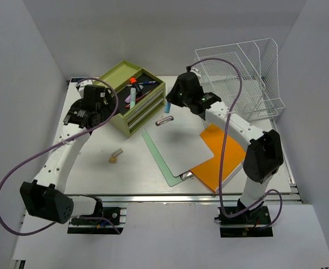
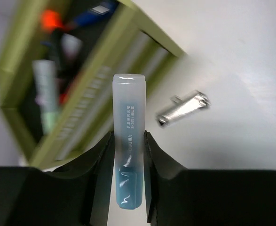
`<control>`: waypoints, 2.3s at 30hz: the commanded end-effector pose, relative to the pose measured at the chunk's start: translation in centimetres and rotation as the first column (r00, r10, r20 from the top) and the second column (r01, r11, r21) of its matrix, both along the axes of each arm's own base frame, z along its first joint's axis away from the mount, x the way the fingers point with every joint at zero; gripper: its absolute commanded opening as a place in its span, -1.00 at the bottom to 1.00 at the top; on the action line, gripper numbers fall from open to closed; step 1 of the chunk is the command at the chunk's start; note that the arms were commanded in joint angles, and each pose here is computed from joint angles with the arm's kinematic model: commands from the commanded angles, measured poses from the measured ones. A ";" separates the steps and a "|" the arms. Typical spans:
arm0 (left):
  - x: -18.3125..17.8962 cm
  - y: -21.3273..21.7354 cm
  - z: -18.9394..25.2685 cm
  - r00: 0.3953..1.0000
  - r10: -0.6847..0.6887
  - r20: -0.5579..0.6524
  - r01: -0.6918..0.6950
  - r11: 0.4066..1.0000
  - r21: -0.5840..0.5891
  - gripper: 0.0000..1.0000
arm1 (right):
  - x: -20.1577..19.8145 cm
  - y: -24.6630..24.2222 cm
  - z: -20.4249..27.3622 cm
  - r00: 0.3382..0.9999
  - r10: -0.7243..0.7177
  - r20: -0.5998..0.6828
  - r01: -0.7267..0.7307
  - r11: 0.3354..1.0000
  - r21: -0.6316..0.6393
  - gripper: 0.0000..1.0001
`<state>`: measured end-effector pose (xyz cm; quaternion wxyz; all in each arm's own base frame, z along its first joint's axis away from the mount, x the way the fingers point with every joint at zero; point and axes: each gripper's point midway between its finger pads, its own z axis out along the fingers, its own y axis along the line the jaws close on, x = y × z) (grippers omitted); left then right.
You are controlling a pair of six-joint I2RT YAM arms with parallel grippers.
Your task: Organize the desk
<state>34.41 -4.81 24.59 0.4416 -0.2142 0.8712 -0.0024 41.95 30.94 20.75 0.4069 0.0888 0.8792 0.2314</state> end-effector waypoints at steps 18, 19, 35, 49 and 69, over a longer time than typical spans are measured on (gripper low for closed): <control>3.6 6.2 -1.8 0.988 0.149 -0.050 -0.156 0.967 -0.201 0.96 | 9.9 12.8 7.6 0.945 -0.043 0.325 -0.056 0.956 0.288 -0.86; 3.7 6.5 -1.7 0.986 0.159 -0.047 -0.165 0.965 -0.205 0.96 | 9.9 12.7 6.9 0.949 -0.048 0.312 -0.045 0.958 0.283 -0.80; 12.5 10.8 -0.7 0.969 0.237 0.068 -0.187 0.887 -0.422 0.96 | 8.0 9.5 11.3 0.909 -0.038 0.415 -0.049 0.979 0.197 0.46; 21.3 12.0 -6.1 0.975 0.218 0.040 -0.175 0.869 -0.463 0.82 | 6.7 2.7 6.7 0.953 0.003 0.303 0.013 0.999 -0.049 0.79; 22.0 10.1 -3.9 0.975 0.063 0.214 0.039 0.896 -0.443 -0.14 | 10.8 4.6 1.6 0.981 0.008 0.195 -0.005 1.000 -0.019 0.61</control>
